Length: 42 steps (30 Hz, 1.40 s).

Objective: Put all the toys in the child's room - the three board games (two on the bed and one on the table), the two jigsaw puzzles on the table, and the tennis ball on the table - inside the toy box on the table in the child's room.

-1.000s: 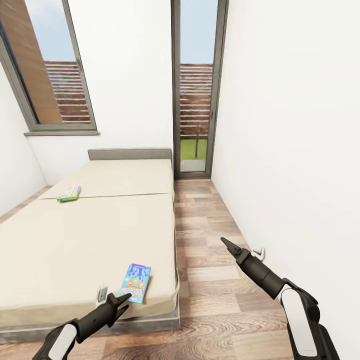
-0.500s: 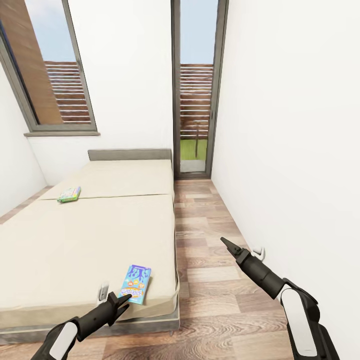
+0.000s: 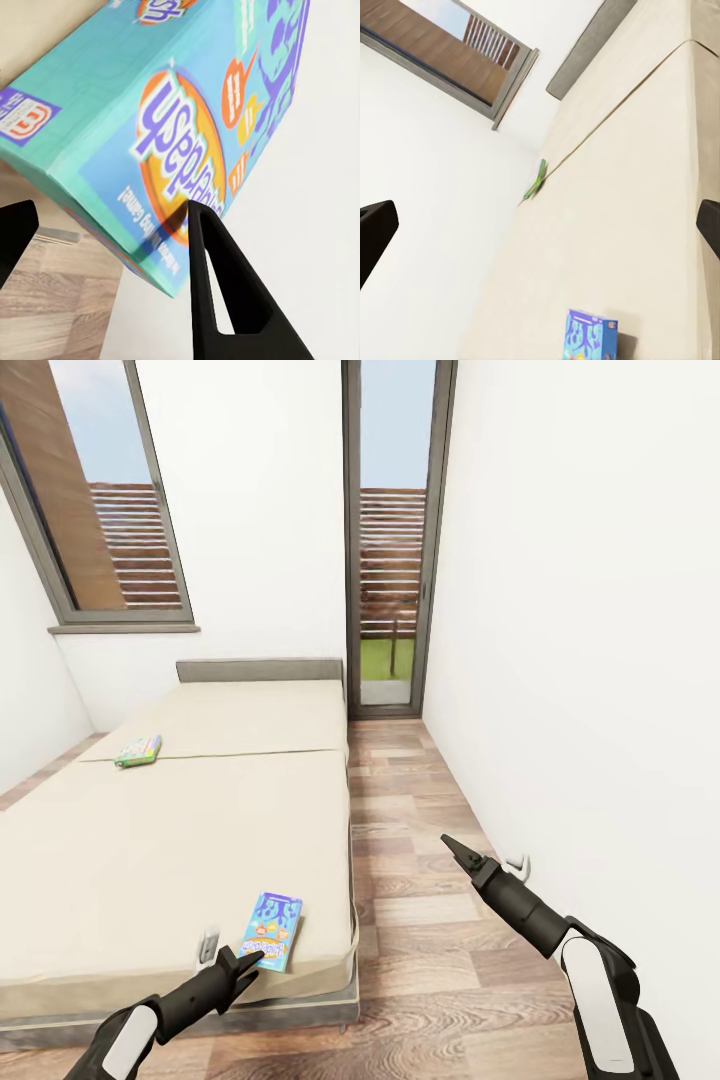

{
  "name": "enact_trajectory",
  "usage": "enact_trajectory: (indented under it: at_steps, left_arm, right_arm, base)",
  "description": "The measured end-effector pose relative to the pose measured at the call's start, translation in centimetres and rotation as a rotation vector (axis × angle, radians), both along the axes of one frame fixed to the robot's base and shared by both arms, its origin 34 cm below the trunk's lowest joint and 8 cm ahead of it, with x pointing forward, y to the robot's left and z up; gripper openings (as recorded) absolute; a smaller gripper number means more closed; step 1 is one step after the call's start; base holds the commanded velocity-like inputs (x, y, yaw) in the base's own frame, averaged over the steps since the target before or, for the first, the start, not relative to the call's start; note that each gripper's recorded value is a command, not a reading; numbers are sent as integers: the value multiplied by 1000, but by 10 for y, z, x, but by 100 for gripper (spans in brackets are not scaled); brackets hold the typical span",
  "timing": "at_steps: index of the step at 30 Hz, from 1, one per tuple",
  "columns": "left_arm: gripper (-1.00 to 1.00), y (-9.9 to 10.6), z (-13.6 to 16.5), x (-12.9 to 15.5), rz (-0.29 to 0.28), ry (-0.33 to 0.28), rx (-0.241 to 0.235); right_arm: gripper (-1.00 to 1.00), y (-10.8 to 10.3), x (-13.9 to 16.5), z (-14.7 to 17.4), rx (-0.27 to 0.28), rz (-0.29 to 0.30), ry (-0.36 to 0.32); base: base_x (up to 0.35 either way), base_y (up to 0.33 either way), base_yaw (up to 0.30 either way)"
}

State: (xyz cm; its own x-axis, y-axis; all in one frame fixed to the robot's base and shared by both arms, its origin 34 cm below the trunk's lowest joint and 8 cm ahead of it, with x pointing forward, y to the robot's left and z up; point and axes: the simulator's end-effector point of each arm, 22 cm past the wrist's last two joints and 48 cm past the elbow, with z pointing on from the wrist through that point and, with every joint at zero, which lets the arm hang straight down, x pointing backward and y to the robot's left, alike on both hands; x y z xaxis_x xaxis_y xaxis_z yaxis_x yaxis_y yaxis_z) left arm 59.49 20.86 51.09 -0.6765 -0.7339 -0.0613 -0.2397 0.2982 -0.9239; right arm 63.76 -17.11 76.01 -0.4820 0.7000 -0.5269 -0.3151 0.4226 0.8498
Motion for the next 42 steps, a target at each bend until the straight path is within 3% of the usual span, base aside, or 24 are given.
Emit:
enact_trajectory:
  at_steps: [24, 26, 27, 42]
  left_arm:
    - [-100, 0, 4, 2, 2, -1, 7]
    - [-100, 1, 14, 7, 3, -15, 9]
    - [-100, 6, 27, 16, 28, -51, -1]
    - [-100, 6, 40, 19, 28, -52, 1]
  right_arm:
    - [100, 0, 1, 6, 0, 0, 1]
    - [100, 0, 2, 10, 1, 0, 0]
    - [100, 0, 2, 13, 1, 0, 0]
    - [100, 0, 5, 25, 1, 0, 1]
  base:
    - [0, 0, 0]
    - [0, 0, 0]
    - [0, 0, 0]
    - [0, 0, 0]
